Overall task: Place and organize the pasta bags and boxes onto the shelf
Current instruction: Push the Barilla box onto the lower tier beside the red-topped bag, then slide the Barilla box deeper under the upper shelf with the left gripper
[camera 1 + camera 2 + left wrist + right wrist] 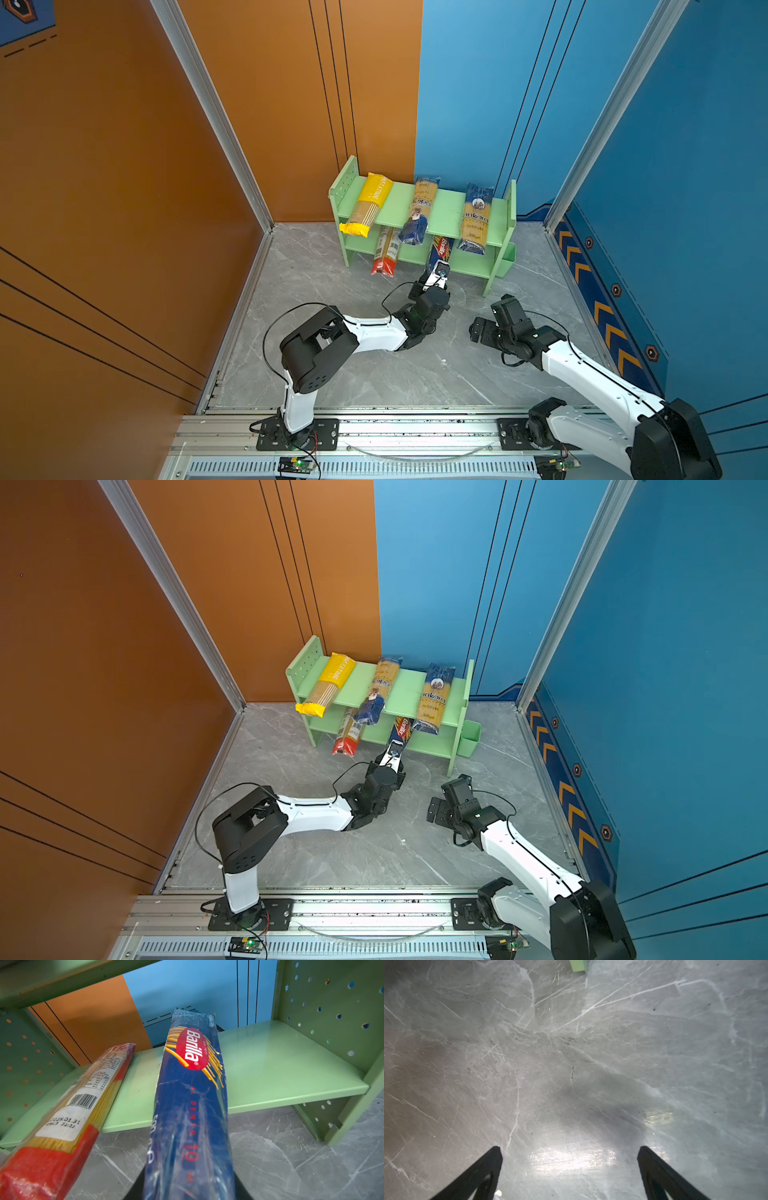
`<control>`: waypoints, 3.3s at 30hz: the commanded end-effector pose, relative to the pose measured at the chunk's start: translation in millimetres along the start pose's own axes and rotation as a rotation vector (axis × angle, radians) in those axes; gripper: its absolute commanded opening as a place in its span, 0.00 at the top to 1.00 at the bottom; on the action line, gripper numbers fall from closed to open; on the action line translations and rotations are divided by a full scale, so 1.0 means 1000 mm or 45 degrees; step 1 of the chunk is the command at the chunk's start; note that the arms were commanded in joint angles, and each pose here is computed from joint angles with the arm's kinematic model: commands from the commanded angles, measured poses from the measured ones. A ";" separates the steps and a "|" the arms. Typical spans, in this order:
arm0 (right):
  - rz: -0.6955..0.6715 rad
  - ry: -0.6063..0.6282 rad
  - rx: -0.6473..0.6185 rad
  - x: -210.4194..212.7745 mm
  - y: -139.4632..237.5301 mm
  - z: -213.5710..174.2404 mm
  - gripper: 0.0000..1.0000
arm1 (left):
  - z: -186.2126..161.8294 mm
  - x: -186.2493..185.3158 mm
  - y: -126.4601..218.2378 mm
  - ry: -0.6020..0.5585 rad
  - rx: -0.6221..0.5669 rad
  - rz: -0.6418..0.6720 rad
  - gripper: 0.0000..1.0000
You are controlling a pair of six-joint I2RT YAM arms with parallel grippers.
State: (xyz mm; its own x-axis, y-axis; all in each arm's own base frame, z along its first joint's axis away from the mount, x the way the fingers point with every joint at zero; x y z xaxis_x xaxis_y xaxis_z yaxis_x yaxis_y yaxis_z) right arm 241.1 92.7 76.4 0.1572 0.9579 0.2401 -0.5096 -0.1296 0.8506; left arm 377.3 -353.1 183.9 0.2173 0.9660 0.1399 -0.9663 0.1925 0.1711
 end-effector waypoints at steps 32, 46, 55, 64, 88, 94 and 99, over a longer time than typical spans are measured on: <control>-0.024 0.006 0.016 -0.012 0.002 -0.006 0.00 | 0.080 0.022 -0.023 0.275 -0.283 0.149 1.00; -0.029 0.004 0.018 -0.013 0.002 -0.006 0.00 | 0.081 0.025 -0.031 0.278 -0.289 0.137 1.00; -0.027 0.002 0.020 -0.013 0.002 -0.006 0.00 | 0.079 0.022 -0.033 0.274 -0.286 0.131 1.00; -0.027 0.003 0.017 -0.014 0.003 -0.006 0.00 | 0.080 0.020 -0.037 0.279 -0.290 0.123 1.00; -0.023 -0.007 0.021 -0.017 0.003 -0.006 0.00 | 0.070 0.015 -0.040 0.259 -0.270 0.106 0.93; -0.024 -0.010 0.022 -0.018 0.003 -0.007 0.00 | 0.065 0.012 -0.040 0.249 -0.262 0.092 0.85; -0.027 -0.014 0.019 -0.019 0.003 -0.007 0.00 | 0.064 0.011 -0.039 0.245 -0.259 0.087 0.84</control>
State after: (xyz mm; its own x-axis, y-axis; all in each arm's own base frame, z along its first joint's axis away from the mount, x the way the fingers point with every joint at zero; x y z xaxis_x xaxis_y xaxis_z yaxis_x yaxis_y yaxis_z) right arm 240.7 81.8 78.1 0.1725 0.9520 0.2527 -0.5219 -0.1293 0.8432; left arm 422.1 -360.3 181.0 0.1593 0.9799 0.1202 -0.9805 0.1428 0.1354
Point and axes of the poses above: each gripper's point midway between its finger pads, its own y axis back along the fingers, its own x axis along the line the jaws close on, z = x × y, the point moved 1 cm from there along y, back along the fingers, and after that the axes turned 3 degrees about y, right-handed, at the moved point
